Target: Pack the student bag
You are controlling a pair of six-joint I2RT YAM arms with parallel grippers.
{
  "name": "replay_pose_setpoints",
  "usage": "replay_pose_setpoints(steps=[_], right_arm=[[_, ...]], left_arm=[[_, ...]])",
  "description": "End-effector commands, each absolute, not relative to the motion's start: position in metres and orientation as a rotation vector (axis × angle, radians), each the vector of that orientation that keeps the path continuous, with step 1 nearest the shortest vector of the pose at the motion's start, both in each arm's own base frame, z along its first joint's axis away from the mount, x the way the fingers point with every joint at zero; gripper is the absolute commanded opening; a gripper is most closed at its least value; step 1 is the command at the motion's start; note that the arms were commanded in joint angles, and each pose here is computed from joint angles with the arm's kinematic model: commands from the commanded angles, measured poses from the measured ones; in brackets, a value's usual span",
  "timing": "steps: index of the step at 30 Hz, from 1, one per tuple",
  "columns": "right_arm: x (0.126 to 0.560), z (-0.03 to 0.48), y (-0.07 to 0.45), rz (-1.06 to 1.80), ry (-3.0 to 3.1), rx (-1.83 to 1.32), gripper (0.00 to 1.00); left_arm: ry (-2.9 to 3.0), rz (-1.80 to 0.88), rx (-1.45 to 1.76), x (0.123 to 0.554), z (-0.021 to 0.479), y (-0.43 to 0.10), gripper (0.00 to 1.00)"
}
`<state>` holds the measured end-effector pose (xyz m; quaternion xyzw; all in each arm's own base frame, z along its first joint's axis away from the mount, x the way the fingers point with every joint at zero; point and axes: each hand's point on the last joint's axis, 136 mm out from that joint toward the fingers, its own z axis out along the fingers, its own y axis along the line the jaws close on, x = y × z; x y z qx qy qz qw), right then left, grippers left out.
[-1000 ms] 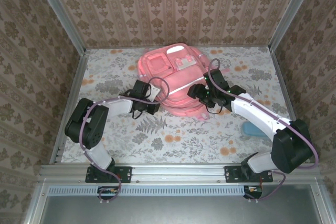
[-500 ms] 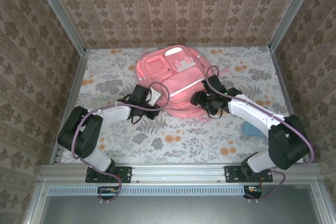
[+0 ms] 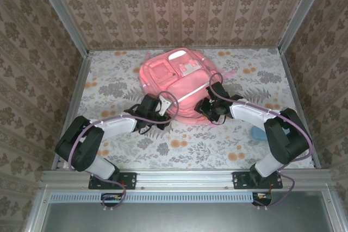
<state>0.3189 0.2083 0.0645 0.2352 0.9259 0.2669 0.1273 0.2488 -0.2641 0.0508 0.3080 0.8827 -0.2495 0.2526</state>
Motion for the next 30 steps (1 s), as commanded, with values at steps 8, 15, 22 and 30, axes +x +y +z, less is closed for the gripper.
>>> replay_pose_setpoints(steps=[8,15,22,30], right_arm=[[0.333,0.07,0.236,0.943,2.638,0.697,0.42],[0.325,0.077,0.215,0.822,2.636,0.67,0.46],[0.31,0.093,0.181,0.592,2.64,0.557,0.58],[0.299,0.109,0.182,0.486,2.638,0.449,0.63]], left_arm=[[2.249,-0.913,0.926,0.218,0.091,-0.328,0.0],[2.269,-0.907,0.888,0.226,0.098,-0.334,0.09],[2.363,-0.884,0.66,0.247,0.114,-0.282,0.49],[2.51,-0.844,0.011,0.294,0.096,-0.207,0.6]])
